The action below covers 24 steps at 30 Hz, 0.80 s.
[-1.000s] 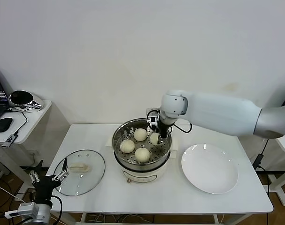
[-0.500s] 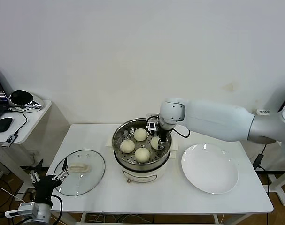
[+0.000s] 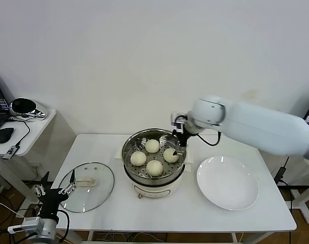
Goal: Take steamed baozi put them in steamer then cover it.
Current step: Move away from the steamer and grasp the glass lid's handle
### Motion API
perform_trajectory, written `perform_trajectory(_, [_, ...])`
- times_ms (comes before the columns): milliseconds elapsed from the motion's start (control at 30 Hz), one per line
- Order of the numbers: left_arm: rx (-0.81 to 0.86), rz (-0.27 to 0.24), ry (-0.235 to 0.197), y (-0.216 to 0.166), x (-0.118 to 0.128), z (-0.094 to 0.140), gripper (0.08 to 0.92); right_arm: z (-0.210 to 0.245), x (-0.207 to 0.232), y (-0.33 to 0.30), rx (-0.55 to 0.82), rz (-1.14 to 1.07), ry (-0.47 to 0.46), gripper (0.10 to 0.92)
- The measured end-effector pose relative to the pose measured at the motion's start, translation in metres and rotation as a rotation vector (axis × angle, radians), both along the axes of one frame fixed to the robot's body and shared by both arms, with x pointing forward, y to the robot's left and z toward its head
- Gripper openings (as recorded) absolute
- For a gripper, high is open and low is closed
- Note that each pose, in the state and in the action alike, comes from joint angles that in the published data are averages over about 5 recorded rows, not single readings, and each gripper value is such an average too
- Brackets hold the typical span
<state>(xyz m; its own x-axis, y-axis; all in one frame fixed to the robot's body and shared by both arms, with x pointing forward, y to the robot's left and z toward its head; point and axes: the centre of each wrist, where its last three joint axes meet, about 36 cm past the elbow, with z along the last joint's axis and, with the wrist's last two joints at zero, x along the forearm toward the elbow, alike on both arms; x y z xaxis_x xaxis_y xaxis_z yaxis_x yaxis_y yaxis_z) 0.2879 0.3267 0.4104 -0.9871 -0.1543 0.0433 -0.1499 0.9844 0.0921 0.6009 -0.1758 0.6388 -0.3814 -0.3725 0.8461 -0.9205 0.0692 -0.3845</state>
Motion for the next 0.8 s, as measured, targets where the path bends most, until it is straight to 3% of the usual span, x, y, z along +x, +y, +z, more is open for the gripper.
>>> perform_trajectory(533, [0.021, 0.007, -0.006, -0.012, 0.002, -0.02, 0.823, -0.099, -0.075, -0.089, 0.751, -0.153, -0.455, 0.823])
perform_trajectory(800, [0.177, 0.001, -0.012, -0.016, 0.002, -0.041, 0.823, -0.177, -0.125, -0.116, 1.039, -0.35, -0.623, 0.823])
